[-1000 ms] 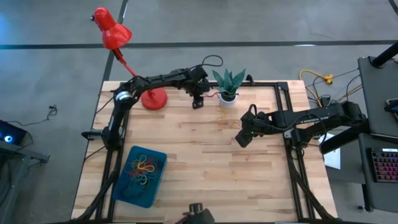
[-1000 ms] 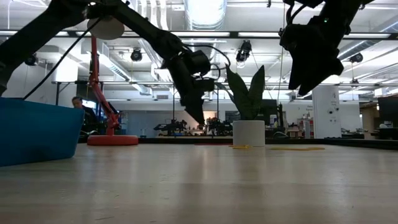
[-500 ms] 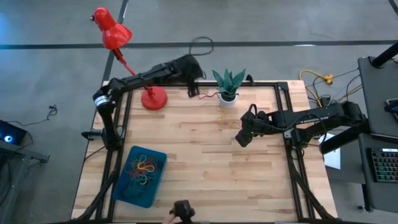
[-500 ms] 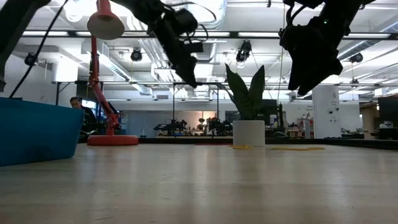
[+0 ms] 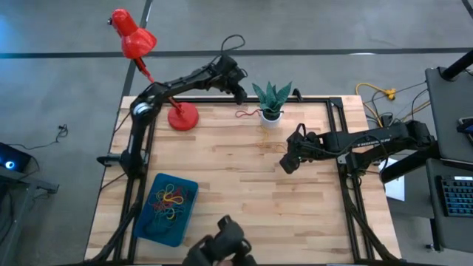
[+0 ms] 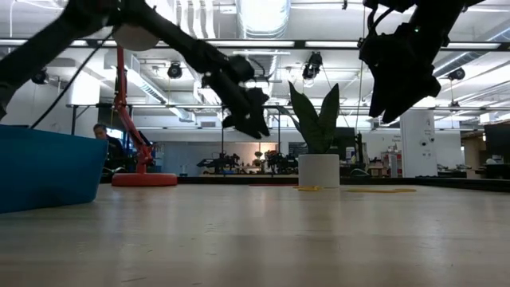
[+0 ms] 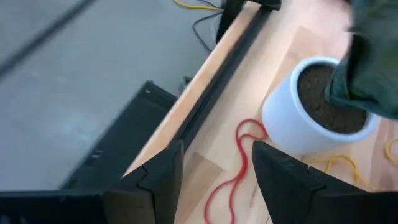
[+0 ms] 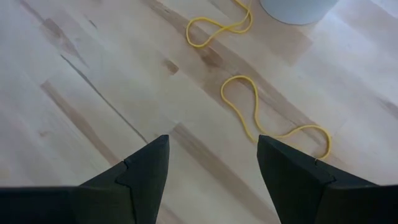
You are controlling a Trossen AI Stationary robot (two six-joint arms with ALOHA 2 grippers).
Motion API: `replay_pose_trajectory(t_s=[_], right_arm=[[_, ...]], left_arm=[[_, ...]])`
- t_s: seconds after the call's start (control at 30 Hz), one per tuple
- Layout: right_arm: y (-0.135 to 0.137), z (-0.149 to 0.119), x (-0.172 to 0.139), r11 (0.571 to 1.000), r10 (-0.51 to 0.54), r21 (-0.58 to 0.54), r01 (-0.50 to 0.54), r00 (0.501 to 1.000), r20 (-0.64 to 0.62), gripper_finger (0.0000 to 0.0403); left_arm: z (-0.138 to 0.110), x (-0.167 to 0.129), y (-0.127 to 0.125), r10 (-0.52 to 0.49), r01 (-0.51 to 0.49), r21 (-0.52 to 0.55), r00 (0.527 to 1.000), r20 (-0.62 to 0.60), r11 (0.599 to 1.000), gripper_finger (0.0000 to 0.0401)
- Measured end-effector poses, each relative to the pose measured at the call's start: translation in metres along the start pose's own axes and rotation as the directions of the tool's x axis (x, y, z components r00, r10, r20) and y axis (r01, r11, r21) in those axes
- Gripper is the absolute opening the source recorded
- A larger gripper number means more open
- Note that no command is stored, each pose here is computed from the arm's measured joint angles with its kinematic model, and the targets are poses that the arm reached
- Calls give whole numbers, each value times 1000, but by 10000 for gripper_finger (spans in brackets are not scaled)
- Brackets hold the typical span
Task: Pick and place rubber bands into bin
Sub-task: Put the red rubber band into the blue bin
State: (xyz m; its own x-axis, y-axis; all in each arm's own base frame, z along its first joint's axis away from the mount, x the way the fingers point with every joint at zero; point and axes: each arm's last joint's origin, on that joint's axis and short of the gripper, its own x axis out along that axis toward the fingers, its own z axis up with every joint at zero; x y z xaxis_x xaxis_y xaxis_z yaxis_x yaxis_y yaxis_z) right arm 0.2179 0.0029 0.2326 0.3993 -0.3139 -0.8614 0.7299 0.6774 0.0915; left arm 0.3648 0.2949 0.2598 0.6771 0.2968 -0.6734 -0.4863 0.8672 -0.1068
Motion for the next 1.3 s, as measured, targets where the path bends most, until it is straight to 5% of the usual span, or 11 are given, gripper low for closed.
replay_pose_trajectory(t_s=[0.27, 0.4, 0.7, 0.9, 1.1, 1.3], right_arm=[[0, 0, 0, 998, 3, 63, -2, 1000, -4, 228], [0, 0, 0, 998, 3, 65, -2, 1000, -4, 228], [0, -1, 0, 999, 0, 36, 0, 1000, -4, 228], [0, -1, 1, 999, 0, 32, 0, 1000, -4, 228], [0, -1, 1, 1000, 0, 31, 0, 1000, -4, 228], [-1, -1, 0, 999, -5, 34, 5, 1000, -6, 228]], left_arm=[[-28, 47, 11, -65, 62, -29, 988, -137, 998, 176], [-43, 60, 8, -18, 10, -34, 972, -233, 999, 176], [-50, 60, 4, 7, -45, -114, 951, -309, 992, 176], [-54, 63, 1, -36, -13, -145, 944, -328, 989, 176], [-64, 75, -5, -199, 99, -277, 912, -358, 956, 176], [-63, 76, -3, -191, 101, -266, 922, -337, 959, 176]])
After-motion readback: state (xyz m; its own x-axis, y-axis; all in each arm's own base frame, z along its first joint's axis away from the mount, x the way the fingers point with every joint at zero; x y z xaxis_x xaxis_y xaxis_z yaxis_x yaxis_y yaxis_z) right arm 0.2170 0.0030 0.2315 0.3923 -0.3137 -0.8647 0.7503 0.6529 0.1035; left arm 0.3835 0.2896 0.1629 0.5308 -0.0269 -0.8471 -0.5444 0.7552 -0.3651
